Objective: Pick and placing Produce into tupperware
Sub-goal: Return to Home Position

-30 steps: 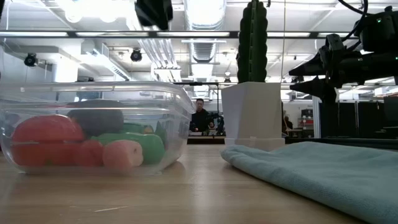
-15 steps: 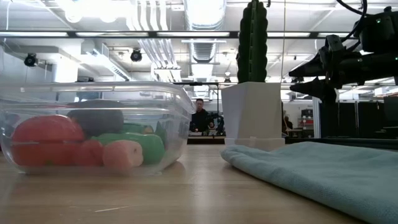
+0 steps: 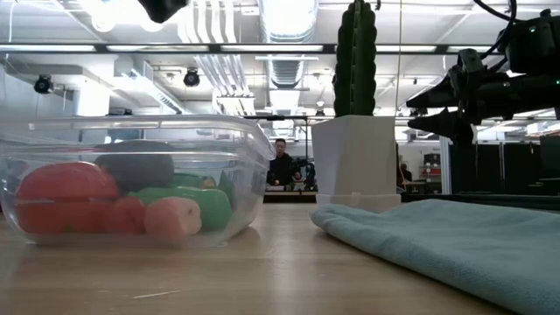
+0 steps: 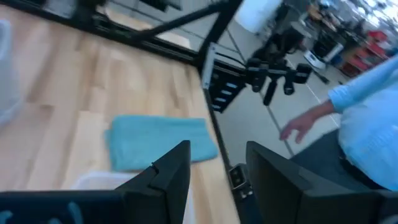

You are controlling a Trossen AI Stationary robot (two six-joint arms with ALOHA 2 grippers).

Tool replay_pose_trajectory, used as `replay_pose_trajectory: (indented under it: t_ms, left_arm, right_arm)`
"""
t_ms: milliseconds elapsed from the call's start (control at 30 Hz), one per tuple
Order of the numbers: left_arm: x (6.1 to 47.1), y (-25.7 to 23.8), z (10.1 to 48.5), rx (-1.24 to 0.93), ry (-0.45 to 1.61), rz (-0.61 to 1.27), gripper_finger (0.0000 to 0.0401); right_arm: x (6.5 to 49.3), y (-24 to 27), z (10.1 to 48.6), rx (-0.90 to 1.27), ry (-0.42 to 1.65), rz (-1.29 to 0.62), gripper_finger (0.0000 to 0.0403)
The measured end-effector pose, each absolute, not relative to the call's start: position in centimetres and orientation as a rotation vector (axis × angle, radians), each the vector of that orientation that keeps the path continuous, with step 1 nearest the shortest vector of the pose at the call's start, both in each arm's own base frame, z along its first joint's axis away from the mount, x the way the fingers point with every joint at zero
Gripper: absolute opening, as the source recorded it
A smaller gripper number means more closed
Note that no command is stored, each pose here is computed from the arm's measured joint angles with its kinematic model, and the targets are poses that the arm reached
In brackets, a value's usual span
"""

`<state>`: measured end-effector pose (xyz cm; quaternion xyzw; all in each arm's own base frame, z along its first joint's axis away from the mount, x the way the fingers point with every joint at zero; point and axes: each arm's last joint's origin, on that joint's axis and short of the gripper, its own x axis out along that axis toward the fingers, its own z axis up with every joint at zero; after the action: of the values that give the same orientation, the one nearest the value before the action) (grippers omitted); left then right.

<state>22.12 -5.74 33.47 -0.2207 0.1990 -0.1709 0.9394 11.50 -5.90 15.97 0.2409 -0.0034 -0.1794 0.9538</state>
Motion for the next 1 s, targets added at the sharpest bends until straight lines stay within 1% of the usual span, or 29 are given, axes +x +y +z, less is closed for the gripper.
replay_pose_trajectory:
  t_ms: [200, 367, 600, 900, 1000]
  left_arm:
    - [16.4, -4.0, 33.1, -0.411, 0.244, -0.258, 0.014]
    - [13.0, -3.0, 31.9, -0.39, 0.15, -0.203, 0.014]
    - [10.7, -2.4, 28.8, -0.365, 0.12, -0.193, 0.014]
    - [7.1, -1.5, 26.3, -0.312, -0.054, -0.185, 0.014]
    - [6.4, -1.3, 25.3, -0.316, -0.1, -0.188, 0.014]
  right_arm:
    - [11.5, -5.9, 16.0, 0.489, -0.007, -0.365, 0.0233]
    - [11.5, -5.9, 16.0, 0.489, -0.007, -0.365, 0.0233]
    - [11.5, -5.9, 16.0, 0.489, -0.007, -0.364, 0.0233]
    - [11.5, -5.9, 16.0, 0.489, -0.007, -0.365, 0.0233]
    - [11.5, -5.9, 16.0, 0.489, -0.007, -0.364, 0.0233]
